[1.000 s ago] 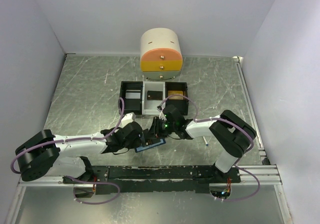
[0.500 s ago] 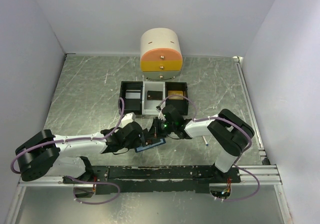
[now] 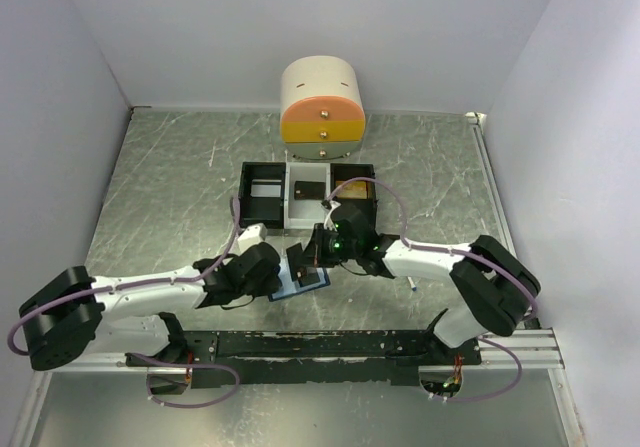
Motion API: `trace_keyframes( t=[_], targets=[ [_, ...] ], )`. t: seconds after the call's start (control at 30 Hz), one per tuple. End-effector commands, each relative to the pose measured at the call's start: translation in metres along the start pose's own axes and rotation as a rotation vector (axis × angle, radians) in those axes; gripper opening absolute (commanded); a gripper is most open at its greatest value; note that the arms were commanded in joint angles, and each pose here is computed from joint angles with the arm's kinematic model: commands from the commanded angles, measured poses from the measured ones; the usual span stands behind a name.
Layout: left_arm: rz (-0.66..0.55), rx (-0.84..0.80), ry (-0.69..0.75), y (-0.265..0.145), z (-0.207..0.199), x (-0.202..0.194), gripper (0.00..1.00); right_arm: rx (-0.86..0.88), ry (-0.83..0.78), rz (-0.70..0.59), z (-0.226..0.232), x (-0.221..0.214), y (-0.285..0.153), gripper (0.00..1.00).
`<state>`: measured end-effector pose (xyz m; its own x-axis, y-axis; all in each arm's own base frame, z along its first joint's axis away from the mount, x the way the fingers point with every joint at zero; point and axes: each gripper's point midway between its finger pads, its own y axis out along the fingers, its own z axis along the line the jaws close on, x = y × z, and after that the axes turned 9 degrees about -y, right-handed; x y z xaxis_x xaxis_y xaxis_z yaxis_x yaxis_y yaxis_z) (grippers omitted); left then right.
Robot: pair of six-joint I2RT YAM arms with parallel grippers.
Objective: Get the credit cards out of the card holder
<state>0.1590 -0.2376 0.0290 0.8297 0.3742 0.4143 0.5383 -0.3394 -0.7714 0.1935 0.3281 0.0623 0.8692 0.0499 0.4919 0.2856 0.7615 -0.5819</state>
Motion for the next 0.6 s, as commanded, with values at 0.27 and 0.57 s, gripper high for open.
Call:
trace_keyframes(
  t=[0.27,0.57],
  targets=[
    [-0.051,-0.055,0.006,-0.022,-0.006,0.015,0.34,-0.01,-0.03,0.015,0.001,0.001,0.007,0.0],
    [-0.026,-0.129,0.116,-0.043,-0.022,0.019,0.57,-0.026,-0.088,-0.052,0.012,0.02,-0.009,0.0]
  ],
)
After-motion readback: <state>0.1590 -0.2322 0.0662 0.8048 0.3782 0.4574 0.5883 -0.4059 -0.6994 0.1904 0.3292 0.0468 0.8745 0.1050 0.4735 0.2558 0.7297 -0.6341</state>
